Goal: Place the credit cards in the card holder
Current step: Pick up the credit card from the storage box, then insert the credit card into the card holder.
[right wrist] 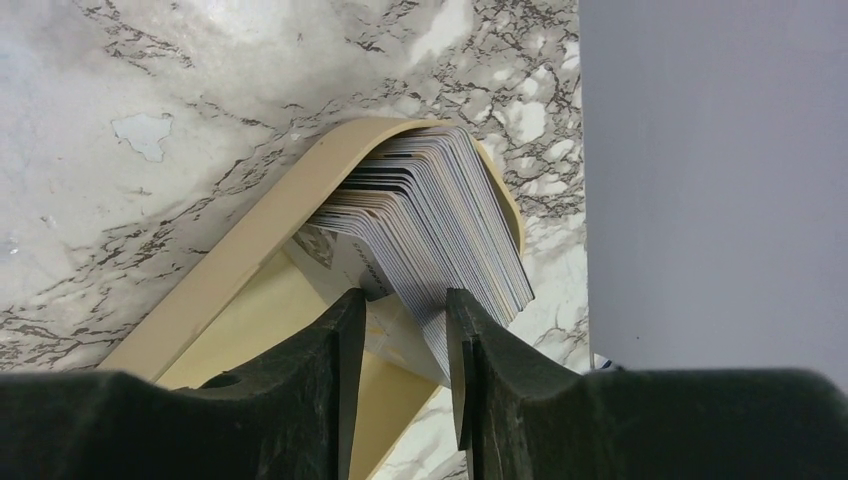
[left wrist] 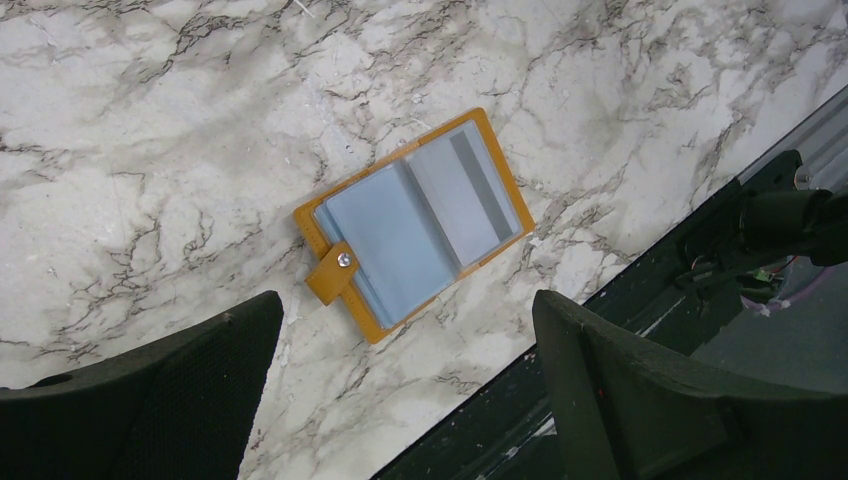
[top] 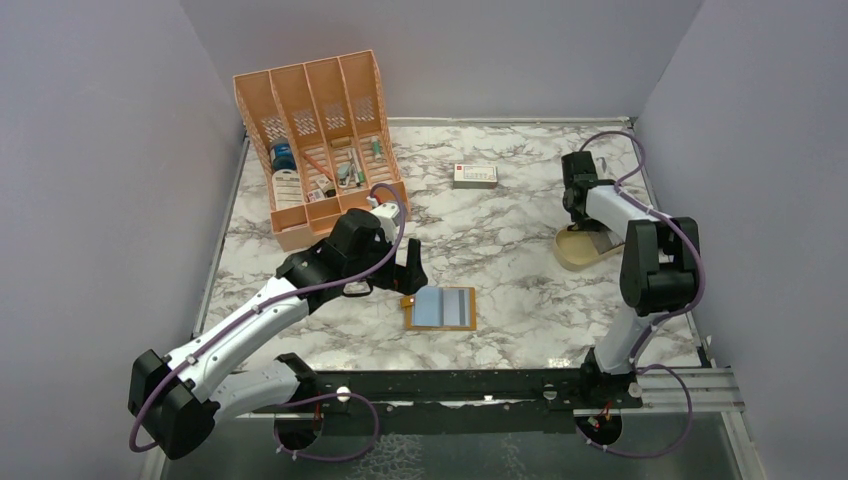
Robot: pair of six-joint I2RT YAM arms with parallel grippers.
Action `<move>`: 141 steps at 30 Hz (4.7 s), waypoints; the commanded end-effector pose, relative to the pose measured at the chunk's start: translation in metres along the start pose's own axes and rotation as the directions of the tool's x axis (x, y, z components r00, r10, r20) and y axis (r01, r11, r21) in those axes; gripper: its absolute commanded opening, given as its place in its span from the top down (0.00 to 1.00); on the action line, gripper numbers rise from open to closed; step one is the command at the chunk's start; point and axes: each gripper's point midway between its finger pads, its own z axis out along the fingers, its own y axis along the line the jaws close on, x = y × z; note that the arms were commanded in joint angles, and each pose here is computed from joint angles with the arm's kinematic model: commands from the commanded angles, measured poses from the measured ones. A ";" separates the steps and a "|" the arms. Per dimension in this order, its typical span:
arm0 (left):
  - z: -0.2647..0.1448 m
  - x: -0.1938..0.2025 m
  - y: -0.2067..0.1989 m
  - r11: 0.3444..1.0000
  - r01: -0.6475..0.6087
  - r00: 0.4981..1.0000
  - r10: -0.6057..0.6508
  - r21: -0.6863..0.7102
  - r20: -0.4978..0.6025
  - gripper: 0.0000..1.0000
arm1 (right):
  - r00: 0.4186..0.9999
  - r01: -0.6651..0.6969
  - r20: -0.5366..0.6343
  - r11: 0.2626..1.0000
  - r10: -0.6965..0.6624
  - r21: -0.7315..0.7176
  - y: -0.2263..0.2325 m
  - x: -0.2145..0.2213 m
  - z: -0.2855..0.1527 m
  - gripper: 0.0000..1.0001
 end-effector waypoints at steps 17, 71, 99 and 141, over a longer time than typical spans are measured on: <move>0.000 -0.005 -0.005 0.999 -0.010 1.000 0.009 0.032 0.016 0.01 | 0.994 -0.083 0.075 0.995 0.079 0.061 -0.024 -0.020 -0.012 0.75; 0.083 0.097 0.030 0.949 0.306 0.910 -0.315 -0.075 -0.270 0.96 | 0.917 0.027 0.106 0.205 0.385 -0.978 0.095 0.008 -0.290 0.99; 0.070 0.106 0.043 0.936 0.309 0.900 -0.346 -0.170 -0.266 0.75 | 0.982 -0.169 -0.166 0.019 0.094 -0.985 0.242 0.126 -0.302 0.99; 0.077 0.126 0.044 0.940 0.315 0.889 -0.342 -0.135 -0.305 0.90 | 0.968 -0.245 -0.242 0.042 0.063 -0.969 0.274 0.153 -0.265 0.99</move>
